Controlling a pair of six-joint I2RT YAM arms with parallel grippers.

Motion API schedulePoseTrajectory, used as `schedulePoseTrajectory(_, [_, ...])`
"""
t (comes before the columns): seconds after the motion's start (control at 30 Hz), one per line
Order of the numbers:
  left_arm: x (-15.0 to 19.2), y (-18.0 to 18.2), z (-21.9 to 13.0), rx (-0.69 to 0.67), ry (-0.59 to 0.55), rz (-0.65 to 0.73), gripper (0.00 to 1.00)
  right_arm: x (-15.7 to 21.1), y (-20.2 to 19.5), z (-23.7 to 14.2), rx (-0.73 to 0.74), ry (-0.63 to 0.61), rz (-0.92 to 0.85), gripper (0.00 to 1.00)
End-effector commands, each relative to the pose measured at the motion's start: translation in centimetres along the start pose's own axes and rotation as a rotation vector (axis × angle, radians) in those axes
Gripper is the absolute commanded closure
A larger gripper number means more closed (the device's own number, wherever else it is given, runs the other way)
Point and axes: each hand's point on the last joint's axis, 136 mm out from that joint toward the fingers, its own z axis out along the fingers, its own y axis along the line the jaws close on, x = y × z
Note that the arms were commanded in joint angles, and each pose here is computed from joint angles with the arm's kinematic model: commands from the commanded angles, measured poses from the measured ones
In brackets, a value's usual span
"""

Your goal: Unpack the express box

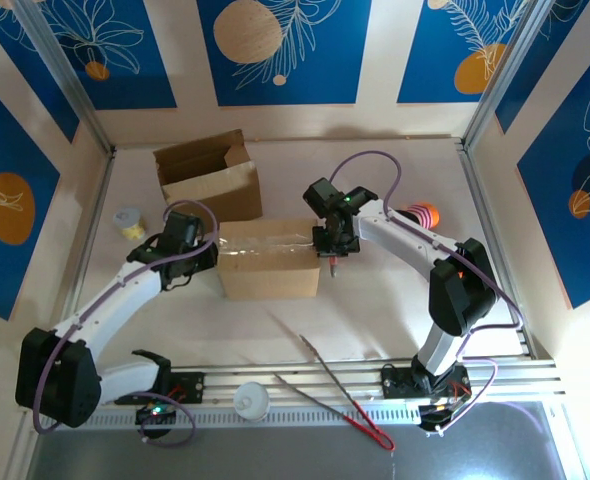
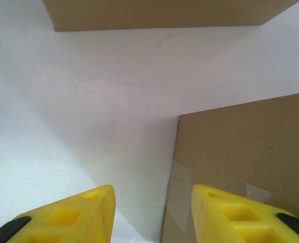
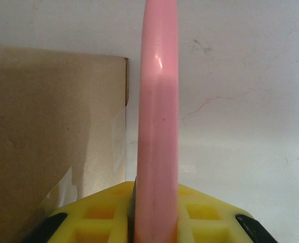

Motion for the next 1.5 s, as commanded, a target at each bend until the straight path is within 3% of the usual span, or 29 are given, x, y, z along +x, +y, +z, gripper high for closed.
schedulePoseTrajectory(0.0, [-1.0,0.5,-1.0,-0.068,-0.019,0.025,0.55,0.0,0.1,-0.4,-0.009,0.011,-0.005,1.0])
schedulePoseTrajectory(0.23, [-3.3,2.9,-5.0,-0.225,-0.099,0.059,0.42,-0.5,-3.0,-2.3,0.047,-0.042,0.034,1.0])
schedulePoseTrajectory(0.37, [-4.1,2.9,-7.2,-0.22,-0.143,0.051,0.33,-0.3,-4.3,-3.2,0.048,-0.065,0.056,1.0])
schedulePoseTrajectory(0.47, [-4.3,1.0,-8.1,-0.101,-0.155,0.053,0.21,0.3,-5.3,-4.0,0.037,-0.081,0.078,1.0])
schedulePoseTrajectory(0.6, [-4.4,-4.8,-8.8,0.224,-0.157,0.095,0.0,1.1,-5.9,-5.2,-0.041,-0.115,0.099,1.0])
schedulePoseTrajectory(0.7, [-4.8,-7.0,-8.9,0.336,-0.177,0.106,0.0,1.7,-5.4,-6.0,-0.151,-0.137,0.108,1.0])
schedulePoseTrajectory(0.8, [-5.5,-7.5,-8.0,0.331,-0.198,0.107,0.0,2.4,-5.1,-6.7,-0.232,-0.149,0.118,1.0])
schedulePoseTrajectory(1.0, [-5.5,-8.0,-4.6,0.296,-0.141,0.098,0.0,3.5,-5.2,-6.8,-0.268,-0.14,0.126,1.0])
schedulePoseTrajectory(1.47, [-6.9,-13.5,-1.4,0.454,-0.108,0.175,0.0,5.6,-3.7,-5.1,-0.314,-0.089,0.164,1.0])
